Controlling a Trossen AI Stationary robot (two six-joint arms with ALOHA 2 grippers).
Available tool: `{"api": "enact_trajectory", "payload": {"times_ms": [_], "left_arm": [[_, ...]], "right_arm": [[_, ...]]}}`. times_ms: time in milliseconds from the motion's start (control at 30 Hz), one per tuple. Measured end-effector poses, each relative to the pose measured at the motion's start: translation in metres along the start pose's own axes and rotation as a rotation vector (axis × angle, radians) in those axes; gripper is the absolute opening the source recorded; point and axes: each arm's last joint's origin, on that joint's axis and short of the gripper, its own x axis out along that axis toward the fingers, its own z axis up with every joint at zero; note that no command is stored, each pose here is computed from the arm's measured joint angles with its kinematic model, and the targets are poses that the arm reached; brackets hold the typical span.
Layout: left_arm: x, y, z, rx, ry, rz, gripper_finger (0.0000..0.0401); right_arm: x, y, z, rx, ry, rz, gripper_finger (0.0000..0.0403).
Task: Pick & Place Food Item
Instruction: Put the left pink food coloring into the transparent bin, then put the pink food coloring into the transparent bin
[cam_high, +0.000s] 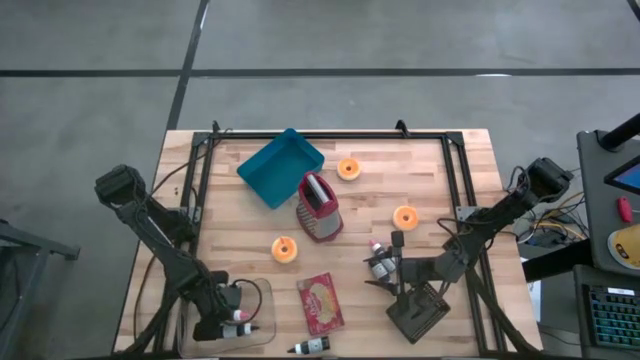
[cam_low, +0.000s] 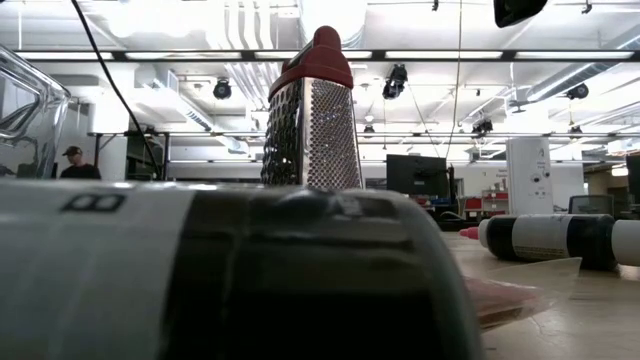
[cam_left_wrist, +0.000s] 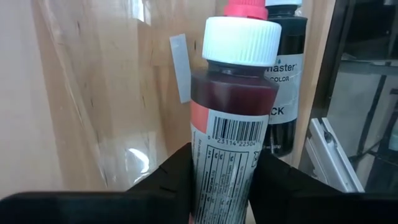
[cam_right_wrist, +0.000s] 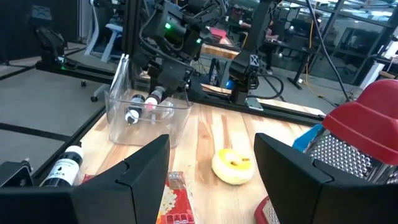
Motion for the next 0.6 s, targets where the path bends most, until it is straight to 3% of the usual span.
{"api": "enact_trajectory", "payload": {"times_ms": [200,600], "left_arm": [[0.0001,0.0021,-0.0011,-0.034,0.009,0.021,0.0133],[-0.0071,-0.0028,0.0015,-0.042,-0.031,0.020,0.0201]], "right_arm": [[0.0000,0.0001,-0.0006,0.005,0.005,0.001,0.0231],[0.0000,0.0001,-0.0008,0.005,0.007,0.001,0.0231]]}}
